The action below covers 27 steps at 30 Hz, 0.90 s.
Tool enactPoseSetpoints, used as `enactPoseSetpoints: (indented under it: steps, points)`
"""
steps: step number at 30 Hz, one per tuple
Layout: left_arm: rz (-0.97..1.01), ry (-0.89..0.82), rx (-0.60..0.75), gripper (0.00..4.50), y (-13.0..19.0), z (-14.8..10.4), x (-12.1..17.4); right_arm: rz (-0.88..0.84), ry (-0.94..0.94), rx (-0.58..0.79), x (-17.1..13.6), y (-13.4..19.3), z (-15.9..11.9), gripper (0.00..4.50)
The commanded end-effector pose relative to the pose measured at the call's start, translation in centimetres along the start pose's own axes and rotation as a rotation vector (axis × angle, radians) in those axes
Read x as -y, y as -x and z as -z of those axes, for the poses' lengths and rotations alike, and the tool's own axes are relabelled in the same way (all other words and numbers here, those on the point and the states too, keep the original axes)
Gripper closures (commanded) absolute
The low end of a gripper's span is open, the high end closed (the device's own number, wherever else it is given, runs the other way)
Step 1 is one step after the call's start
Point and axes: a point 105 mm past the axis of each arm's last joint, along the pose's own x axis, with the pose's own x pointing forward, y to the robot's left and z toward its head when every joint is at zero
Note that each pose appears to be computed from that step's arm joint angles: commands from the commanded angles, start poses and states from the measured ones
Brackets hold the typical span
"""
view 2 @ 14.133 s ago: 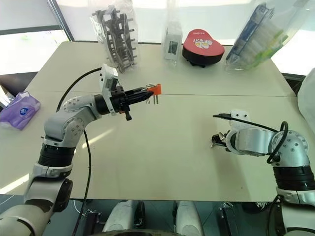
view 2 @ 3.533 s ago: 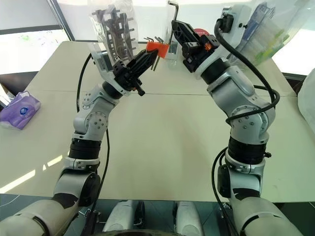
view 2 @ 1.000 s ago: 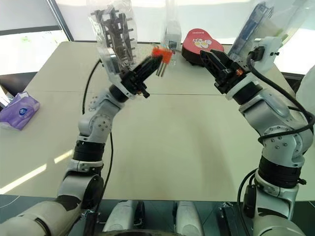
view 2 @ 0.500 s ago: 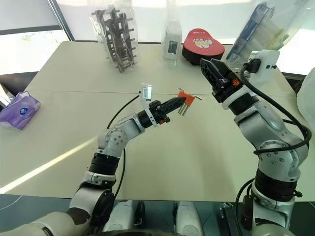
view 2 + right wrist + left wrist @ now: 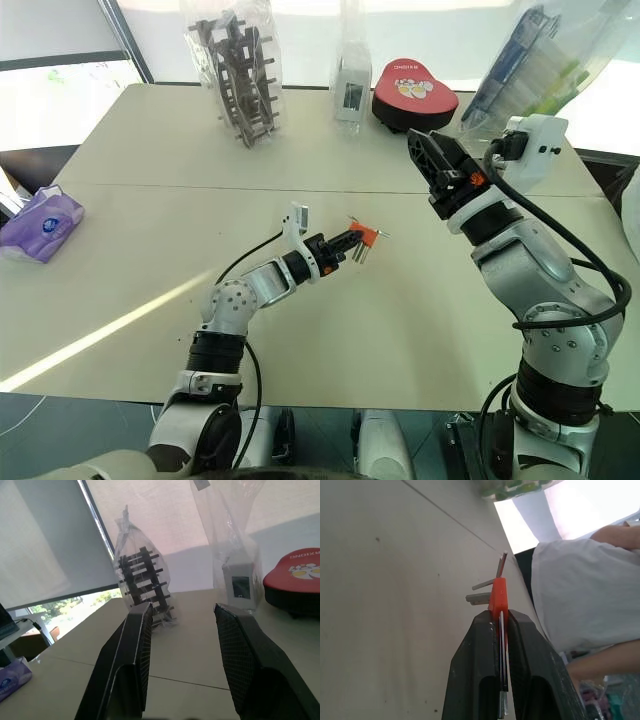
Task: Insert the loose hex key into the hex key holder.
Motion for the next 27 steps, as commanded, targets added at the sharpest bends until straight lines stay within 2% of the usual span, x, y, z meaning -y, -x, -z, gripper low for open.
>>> enactPoseSetpoints:
  steps: [1, 11, 13, 14, 20, 21, 27]
  points:
    - [0.020, 0.050, -0.007, 4.50, -0.6, 0.2, 0.9, -0.028, 0.016, 0.050, -0.5, -0.1, -1.4, 2.51]
    - [-0.086, 0.112, -0.066, 4.50, -0.3, 0.9, -1.5, -0.039, 0.022, 0.057, -0.2, -0.5, -1.5, 2.51]
    - [-0.090, 0.099, -0.107, 3.63, 0.2, 1.5, -1.9, -0.045, 0.023, 0.059, -0.2, -0.6, -1.5, 2.45]
    - [-0.090, 0.094, -0.121, 3.33, 0.4, 1.7, -1.9, -0.047, 0.024, 0.060, -0.2, -0.7, -1.6, 2.45]
    - [-0.135, 0.004, -0.169, 0.31, 1.5, 1.2, -2.8, -0.061, 0.024, 0.062, 0.0, -1.0, -1.5, 2.45]
    - [-0.136, -0.021, -0.177, 0.03, 1.8, 1.0, -2.8, -0.065, 0.023, 0.062, 0.0, -1.1, -1.5, 2.45]
    - [-0.176, -0.318, -0.192, 0.03, 3.7, -1.7, -3.1, -0.091, 0.027, 0.060, 0.0, -1.8, -1.5, 2.45]
